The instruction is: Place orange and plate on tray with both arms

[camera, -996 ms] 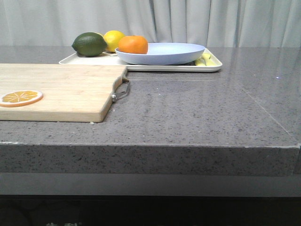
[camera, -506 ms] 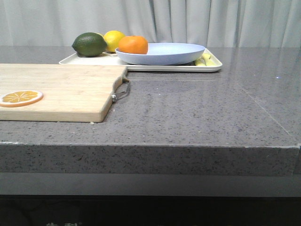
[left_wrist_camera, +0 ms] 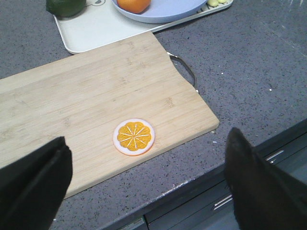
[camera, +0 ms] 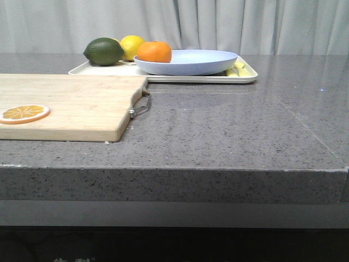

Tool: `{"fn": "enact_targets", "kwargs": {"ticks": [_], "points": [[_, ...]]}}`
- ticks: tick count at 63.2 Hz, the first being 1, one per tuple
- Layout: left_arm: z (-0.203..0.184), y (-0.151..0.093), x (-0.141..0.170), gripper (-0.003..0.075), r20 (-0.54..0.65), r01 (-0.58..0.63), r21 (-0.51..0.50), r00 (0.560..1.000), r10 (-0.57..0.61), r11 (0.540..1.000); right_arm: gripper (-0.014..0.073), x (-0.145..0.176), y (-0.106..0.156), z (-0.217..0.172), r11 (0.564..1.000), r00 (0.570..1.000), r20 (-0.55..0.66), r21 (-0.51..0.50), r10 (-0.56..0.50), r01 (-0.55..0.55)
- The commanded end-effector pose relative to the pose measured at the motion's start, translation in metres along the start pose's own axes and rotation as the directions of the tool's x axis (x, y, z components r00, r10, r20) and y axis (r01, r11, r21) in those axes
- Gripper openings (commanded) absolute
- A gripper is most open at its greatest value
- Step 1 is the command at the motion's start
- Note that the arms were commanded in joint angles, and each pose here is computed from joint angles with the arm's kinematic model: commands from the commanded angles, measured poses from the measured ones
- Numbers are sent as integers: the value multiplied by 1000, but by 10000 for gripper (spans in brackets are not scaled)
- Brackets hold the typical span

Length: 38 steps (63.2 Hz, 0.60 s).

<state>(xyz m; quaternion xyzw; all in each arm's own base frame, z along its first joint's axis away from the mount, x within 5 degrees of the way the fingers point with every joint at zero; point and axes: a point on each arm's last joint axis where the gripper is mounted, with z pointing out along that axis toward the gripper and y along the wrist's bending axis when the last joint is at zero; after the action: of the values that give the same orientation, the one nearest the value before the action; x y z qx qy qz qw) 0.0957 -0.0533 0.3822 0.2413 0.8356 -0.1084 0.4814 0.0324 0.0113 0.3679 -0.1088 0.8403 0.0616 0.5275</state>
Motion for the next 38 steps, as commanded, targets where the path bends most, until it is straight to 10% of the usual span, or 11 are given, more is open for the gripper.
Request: {"fn": "enact_targets", "kwargs": {"ticks": [1,14,28,38], "points": [[-6,0,-12,622,91,13,1,996,-13,1000,399,-11,-1,-2,1000,997,80,16,-18,16],[-6,0,-12,559,91,13,1,996,-13,1000,309,-11,-1,-2,1000,997,77,15,-18,16],[-6,0,-12,213,91,13,1,996,-13,1000,-67,-11,-1,-2,1000,997,77,15,-18,16],[-6,0,-12,-15,91,13,1,996,-13,1000,-70,-11,-1,-2,1000,997,77,15,-18,16]]}}
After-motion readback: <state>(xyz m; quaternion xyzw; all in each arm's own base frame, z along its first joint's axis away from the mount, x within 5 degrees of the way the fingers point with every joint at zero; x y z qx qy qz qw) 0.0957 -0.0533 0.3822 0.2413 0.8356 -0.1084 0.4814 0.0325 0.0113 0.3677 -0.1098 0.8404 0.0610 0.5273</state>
